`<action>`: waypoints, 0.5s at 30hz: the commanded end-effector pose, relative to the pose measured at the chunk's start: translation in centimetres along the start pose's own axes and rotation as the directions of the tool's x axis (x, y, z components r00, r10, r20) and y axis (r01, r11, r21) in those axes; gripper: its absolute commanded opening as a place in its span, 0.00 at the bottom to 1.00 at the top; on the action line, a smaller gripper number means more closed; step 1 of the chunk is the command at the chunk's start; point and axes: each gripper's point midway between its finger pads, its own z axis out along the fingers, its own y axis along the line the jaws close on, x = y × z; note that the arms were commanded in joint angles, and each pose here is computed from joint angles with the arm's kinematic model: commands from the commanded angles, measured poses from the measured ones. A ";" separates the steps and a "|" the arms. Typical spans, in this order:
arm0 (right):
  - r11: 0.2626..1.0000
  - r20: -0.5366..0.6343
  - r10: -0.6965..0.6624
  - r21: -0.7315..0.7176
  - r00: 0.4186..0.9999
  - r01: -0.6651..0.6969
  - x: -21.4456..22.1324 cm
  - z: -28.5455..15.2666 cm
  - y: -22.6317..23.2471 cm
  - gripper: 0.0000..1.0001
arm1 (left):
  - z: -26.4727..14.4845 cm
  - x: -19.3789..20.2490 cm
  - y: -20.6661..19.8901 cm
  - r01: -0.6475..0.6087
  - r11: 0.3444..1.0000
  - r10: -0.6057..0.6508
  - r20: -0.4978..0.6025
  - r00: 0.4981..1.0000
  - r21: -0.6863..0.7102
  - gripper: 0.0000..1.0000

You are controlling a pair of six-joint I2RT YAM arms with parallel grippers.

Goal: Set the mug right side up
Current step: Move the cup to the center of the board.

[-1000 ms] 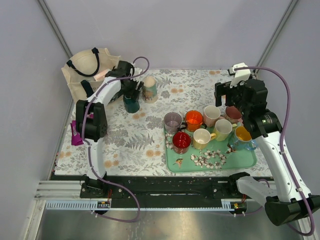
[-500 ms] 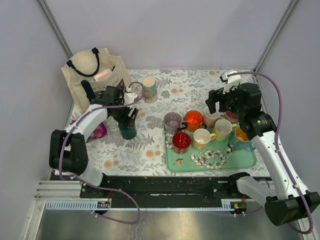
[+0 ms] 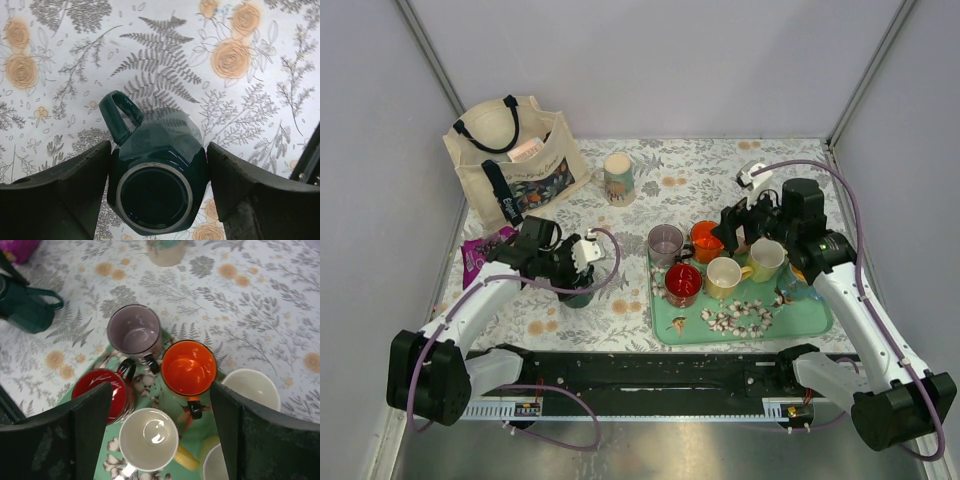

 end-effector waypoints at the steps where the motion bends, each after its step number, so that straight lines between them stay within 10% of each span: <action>1: 0.956 0.071 -0.157 -0.239 0.985 0.170 -0.6 0.0 4.5 0.88 | -0.6 -0.8 -1.4 -0.093 0.994 0.091 0.046 0.995 0.051 0.81; 2: 0.938 0.078 -0.187 -0.281 0.979 0.202 -0.5 0.2 5.5 0.89 | -0.9 -1.2 -1.1 -0.065 0.997 0.064 0.047 0.997 0.036 0.99; 10: 0.741 0.131 -0.397 -0.538 0.909 0.401 0.1 4.6 12.1 0.91 | -6.1 -6.4 -0.7 0.117 0.991 -0.105 0.166 0.980 -0.061 0.99; 15: 0.576 0.170 -0.519 -0.654 0.837 0.490 1.8 8.0 15.5 0.93 | -10.4 -7.0 1.3 0.404 0.872 -0.340 0.254 0.906 -0.276 0.99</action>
